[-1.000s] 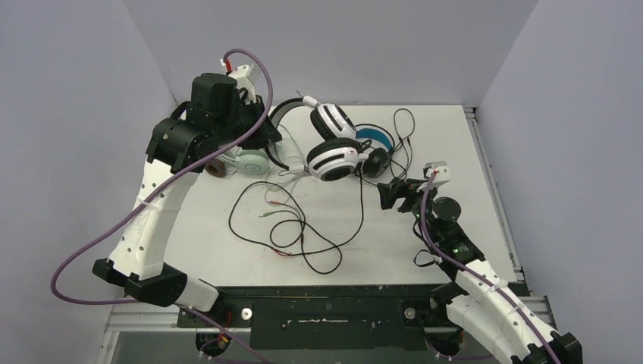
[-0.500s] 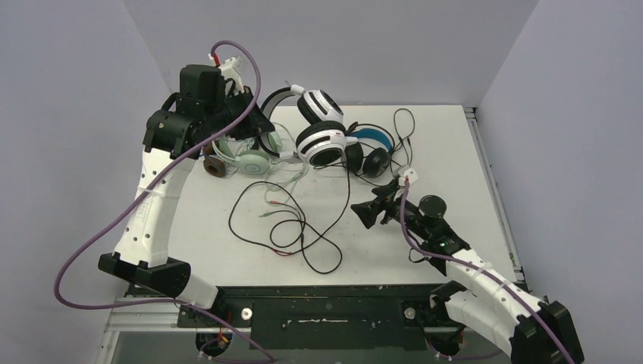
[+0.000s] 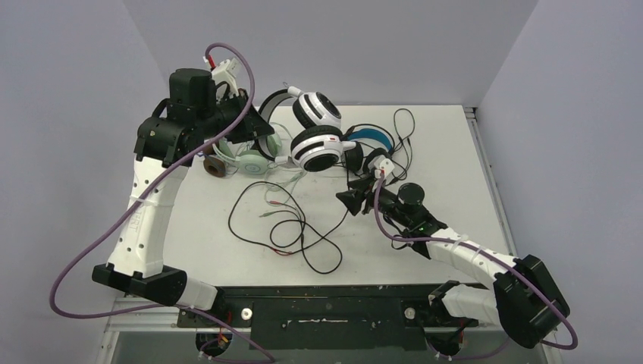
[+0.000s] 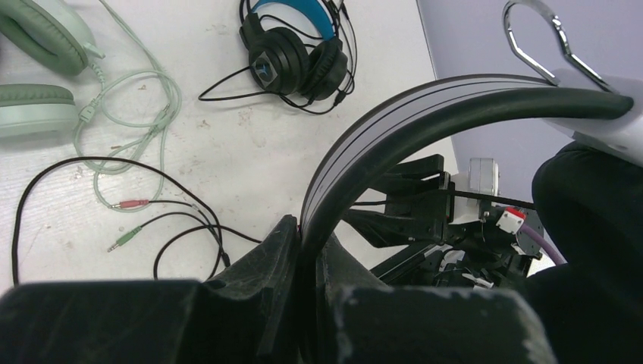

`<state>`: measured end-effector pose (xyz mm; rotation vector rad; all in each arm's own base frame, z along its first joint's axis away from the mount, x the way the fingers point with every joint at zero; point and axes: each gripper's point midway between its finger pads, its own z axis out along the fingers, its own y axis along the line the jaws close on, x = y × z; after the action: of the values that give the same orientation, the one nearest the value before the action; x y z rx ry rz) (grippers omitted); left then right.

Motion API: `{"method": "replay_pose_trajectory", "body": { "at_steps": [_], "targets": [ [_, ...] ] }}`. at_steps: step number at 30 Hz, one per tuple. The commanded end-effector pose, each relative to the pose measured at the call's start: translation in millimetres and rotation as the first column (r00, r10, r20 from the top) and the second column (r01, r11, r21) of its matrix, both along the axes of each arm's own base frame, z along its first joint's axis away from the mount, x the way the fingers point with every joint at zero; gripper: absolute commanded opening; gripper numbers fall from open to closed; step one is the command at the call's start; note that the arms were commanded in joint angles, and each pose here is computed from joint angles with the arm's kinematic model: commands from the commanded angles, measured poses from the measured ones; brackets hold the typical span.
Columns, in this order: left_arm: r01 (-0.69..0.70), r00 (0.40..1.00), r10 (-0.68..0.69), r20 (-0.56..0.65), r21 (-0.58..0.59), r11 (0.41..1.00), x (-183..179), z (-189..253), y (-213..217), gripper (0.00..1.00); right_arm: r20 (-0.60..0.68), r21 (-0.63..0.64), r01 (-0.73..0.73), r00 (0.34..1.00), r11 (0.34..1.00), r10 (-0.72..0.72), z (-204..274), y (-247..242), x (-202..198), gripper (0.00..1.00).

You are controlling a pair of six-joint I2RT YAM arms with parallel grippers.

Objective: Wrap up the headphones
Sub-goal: Wrap the headphones cable around the headphones.

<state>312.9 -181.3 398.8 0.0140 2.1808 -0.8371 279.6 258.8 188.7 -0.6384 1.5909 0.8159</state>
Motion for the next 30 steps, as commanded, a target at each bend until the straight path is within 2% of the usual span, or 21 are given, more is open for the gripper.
{"method": "replay_pose_trajectory", "body": {
  "at_steps": [1,3,7,10,12,14,18,22,26,30],
  "targets": [
    [0.051,0.992,-0.038,0.12,-0.108,0.993,-11,43,-8,0.0,0.158,0.071,-0.017,0.987,0.997,0.005,53,9,12,0.44],
    [0.062,0.992,-0.049,0.12,-0.112,0.992,-13,43,-10,0.0,0.165,0.071,-0.016,0.986,0.997,0.004,56,9,13,0.38],
    [0.086,0.991,-0.072,0.115,-0.122,0.989,-14,41,-14,0.0,0.169,0.081,-0.002,0.985,0.997,-0.012,62,8,17,0.35],
    [0.105,0.99,-0.091,0.108,-0.129,0.986,-15,38,-17,0.0,0.169,0.089,0.029,0.985,0.996,-0.043,69,5,23,0.24],
    [0.123,0.989,-0.111,0.1,-0.124,0.985,-15,32,-19,0.0,0.152,0.116,0.114,0.98,0.987,-0.131,79,-8,34,0.12],
    [0.134,0.989,-0.125,0.081,-0.111,0.985,-13,21,-20,0.0,0.15,0.162,0.186,0.966,0.969,-0.21,94,-26,42,0.07],
    [0.118,0.992,-0.116,0.051,-0.042,0.992,-7,-9,-15,0.0,0.189,0.22,0.272,0.93,0.937,-0.315,134,-54,47,0.04],
    [0.097,0.995,-0.098,0.017,0.052,0.994,-2,-45,-12,0.0,0.243,0.211,0.301,0.905,0.93,-0.348,171,-64,47,0.02],
    [0.058,0.998,-0.064,0.019,0.221,0.974,0,-79,-17,0.0,0.299,0.206,0.288,0.891,0.935,-0.34,201,-65,43,0.02],
    [0.021,0.998,-0.044,0.053,0.37,0.929,0,-103,-25,0.0,0.359,0.178,0.185,0.902,0.966,-0.239,221,-50,33,0.03]
  ]
}}
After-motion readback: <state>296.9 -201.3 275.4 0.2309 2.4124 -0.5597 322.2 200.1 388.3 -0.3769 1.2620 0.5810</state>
